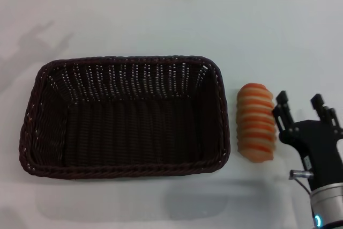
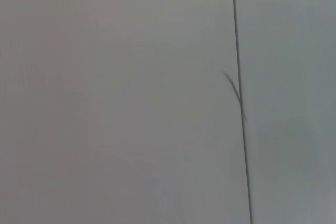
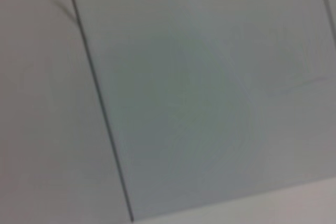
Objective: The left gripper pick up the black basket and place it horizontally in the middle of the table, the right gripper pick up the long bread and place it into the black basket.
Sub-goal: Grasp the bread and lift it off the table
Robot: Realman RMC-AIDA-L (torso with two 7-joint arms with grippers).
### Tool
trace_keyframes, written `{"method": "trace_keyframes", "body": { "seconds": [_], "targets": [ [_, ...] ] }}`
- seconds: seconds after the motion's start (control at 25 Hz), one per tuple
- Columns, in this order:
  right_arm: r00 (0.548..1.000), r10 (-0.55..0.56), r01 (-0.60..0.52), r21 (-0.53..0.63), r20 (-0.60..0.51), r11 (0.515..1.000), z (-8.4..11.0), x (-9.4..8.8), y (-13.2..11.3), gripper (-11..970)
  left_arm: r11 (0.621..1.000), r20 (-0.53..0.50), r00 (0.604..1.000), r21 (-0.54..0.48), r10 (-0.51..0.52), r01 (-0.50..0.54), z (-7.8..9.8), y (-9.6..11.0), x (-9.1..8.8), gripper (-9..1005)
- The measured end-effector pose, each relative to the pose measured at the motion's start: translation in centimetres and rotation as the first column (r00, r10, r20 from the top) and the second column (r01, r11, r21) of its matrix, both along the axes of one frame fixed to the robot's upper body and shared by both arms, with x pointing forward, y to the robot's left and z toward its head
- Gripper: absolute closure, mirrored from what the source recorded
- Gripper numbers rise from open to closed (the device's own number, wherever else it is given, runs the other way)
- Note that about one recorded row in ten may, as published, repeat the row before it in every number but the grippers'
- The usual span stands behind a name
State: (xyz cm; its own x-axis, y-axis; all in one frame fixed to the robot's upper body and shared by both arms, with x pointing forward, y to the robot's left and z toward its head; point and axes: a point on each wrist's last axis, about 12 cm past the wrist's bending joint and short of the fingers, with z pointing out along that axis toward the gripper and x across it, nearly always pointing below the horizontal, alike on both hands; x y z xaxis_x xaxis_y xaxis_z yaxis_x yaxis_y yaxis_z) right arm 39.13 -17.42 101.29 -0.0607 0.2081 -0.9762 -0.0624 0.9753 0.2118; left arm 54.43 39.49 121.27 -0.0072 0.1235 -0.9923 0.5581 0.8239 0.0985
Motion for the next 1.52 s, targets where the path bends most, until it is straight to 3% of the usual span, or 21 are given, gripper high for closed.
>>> {"method": "trace_keyframes", "body": {
  "seconds": [0.64, 1.52],
  "targets": [
    [0.988, 0.047, -0.068, -0.146, -0.144, 0.987, 0.3, 0.1, 3.0, 245, 1.000, 0.006, 1.000, 0.005, 0.003, -0.003, 0.4, 0.0, -0.1, 344],
    [0.970, 0.060, -0.096, -0.145, -0.234, 0.985, -0.6, 0.4, 3.2, 246, 1.000, 0.012, 1.000, 0.013, 0.001, -0.001, 0.6, 0.2, -0.3, 344]
  ]
}}
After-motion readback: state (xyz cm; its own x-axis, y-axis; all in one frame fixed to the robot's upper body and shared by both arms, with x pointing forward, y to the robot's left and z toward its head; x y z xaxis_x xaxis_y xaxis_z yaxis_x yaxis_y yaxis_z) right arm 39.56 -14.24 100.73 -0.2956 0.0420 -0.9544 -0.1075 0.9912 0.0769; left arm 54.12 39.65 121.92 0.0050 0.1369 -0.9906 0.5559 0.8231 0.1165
